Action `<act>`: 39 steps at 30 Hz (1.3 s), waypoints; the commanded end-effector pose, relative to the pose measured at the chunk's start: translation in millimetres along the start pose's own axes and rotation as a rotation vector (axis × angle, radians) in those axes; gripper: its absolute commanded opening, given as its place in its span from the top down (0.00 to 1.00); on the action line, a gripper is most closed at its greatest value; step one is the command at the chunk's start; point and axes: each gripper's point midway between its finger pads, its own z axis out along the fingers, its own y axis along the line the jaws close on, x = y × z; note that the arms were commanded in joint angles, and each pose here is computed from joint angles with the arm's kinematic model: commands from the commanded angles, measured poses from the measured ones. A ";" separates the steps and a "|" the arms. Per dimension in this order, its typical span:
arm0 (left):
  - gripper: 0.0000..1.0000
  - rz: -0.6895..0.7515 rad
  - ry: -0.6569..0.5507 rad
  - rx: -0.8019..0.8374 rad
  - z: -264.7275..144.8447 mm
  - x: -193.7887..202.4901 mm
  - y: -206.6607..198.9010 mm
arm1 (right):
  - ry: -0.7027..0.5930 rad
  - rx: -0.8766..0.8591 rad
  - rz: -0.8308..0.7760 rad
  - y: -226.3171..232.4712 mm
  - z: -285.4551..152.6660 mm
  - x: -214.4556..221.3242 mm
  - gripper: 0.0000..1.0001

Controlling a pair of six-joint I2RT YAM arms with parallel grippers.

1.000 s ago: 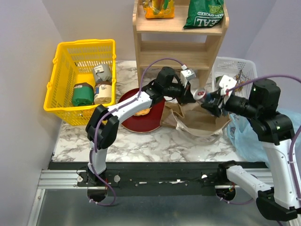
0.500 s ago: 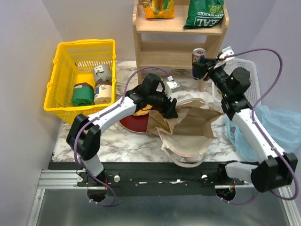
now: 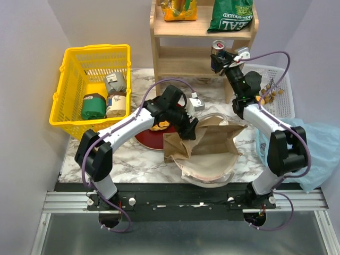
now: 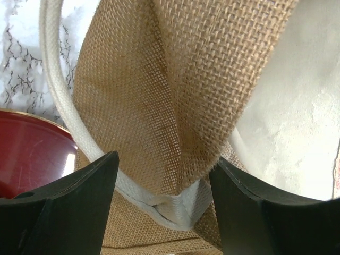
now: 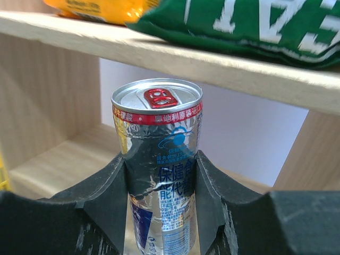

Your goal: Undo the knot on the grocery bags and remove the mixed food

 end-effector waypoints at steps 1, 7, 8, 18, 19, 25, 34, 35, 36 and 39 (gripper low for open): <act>0.24 -0.027 0.090 0.008 8.9 19.4 2.1 | -0.290 0.129 -0.071 -31.5 20.3 -72.1 1.00; 0.24 -0.078 0.114 0.035 12.8 17.1 3.7 | -0.248 0.232 -0.034 -54.9 34.3 -43.9 1.00; 0.25 -0.099 0.110 0.051 13.5 16.2 1.1 | -0.224 0.255 -0.027 -58.1 36.0 -29.5 1.00; 0.25 -0.138 0.108 0.045 18.6 18.3 5.8 | -0.103 0.373 0.040 -78.3 45.8 35.2 1.00; 0.25 -0.132 0.109 0.043 16.6 18.5 5.5 | -0.102 0.368 0.042 -77.4 46.5 37.6 1.00; 0.25 -0.153 0.116 0.025 10.2 26.8 13.0 | -0.060 0.354 0.062 -71.9 48.3 62.5 0.99; 0.25 -0.165 0.113 0.024 15.8 24.6 19.7 | -0.003 0.329 0.041 -60.4 36.4 67.7 0.33; 0.25 -0.164 0.113 0.021 14.4 24.1 20.8 | 0.005 0.329 0.038 -59.8 33.7 69.8 0.20; 0.25 -0.161 0.111 0.015 12.8 24.1 22.7 | -0.001 0.323 0.033 -59.3 33.5 64.4 0.16; 0.25 -0.159 0.101 0.017 10.0 22.7 22.8 | 0.013 0.314 0.033 -58.0 30.9 63.8 0.01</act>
